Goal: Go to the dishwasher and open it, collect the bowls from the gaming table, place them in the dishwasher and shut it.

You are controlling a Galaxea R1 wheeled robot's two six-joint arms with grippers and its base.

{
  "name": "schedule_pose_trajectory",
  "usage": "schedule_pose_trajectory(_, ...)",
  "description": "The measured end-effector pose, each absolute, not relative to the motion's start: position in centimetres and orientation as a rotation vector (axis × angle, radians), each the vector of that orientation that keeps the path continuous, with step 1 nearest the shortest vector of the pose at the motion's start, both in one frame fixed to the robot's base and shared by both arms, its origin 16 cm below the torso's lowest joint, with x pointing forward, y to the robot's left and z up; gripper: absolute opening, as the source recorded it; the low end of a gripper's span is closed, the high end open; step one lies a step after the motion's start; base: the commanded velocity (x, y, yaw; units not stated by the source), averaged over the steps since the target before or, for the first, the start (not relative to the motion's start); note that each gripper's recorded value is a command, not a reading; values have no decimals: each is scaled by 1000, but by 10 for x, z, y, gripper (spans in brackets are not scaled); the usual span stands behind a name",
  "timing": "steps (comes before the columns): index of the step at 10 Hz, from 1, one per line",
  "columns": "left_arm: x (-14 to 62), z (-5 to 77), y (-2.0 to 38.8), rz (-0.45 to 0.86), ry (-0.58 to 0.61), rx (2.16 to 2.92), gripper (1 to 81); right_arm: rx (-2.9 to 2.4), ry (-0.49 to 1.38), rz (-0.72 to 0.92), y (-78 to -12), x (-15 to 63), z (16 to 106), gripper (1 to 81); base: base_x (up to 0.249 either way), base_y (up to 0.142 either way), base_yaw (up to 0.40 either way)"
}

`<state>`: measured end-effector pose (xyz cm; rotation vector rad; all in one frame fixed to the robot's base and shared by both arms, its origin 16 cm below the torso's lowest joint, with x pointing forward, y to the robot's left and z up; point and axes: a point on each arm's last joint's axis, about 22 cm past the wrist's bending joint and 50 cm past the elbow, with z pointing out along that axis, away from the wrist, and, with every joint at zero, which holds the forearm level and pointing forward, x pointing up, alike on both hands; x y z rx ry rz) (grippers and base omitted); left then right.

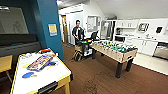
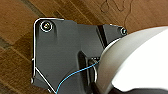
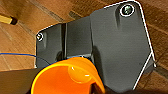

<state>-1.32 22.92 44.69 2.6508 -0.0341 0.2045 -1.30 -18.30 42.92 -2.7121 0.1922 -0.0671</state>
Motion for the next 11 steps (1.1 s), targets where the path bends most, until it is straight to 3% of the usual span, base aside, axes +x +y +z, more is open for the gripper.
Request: schedule_pose_trajectory(11,-13,447,226,206,-33,2646,10,-2719,192,-66,-186,-14,428,10,0,0,-399)
